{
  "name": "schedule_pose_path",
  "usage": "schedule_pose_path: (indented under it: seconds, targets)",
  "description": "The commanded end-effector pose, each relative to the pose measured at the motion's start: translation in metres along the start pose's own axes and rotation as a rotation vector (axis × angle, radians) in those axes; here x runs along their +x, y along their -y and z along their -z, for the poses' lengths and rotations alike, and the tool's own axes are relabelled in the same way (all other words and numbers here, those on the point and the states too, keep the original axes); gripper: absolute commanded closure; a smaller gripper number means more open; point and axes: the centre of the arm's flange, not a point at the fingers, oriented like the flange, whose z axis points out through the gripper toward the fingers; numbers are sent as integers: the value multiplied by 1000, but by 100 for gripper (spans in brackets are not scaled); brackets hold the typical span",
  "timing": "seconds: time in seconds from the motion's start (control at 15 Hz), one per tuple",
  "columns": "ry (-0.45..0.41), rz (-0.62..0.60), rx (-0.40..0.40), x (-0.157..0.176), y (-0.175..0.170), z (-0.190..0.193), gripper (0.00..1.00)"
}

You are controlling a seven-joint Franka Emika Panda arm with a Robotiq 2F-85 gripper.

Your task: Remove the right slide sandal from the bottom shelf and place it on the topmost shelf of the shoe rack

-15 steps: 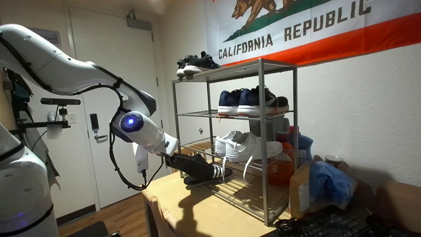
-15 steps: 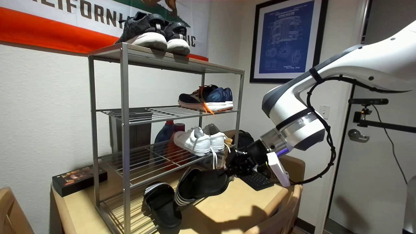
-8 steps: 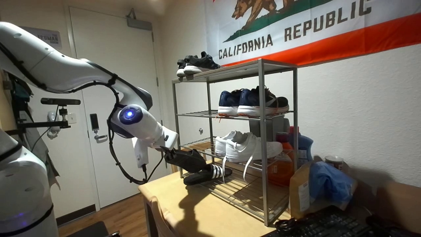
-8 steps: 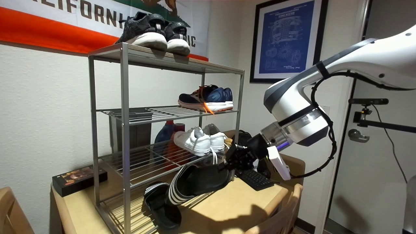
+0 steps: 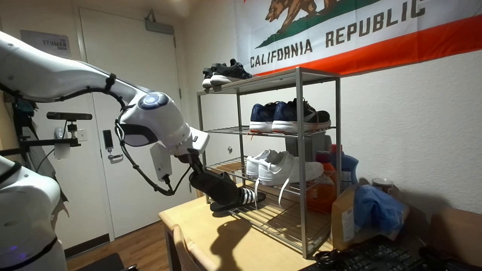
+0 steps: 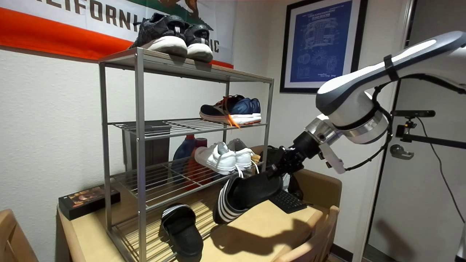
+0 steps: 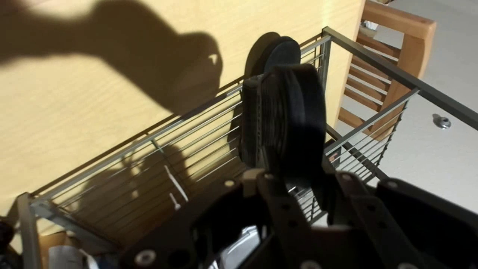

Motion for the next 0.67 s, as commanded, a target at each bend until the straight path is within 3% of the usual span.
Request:
schedule_pose_path:
  seconds: [0.0,0.27,0.6]
  targets:
    - [26,44,3,1,-14,83,93]
    - [41,120,31,3,-26,128,93]
    - [-8,177,174,14,-17,149,93]
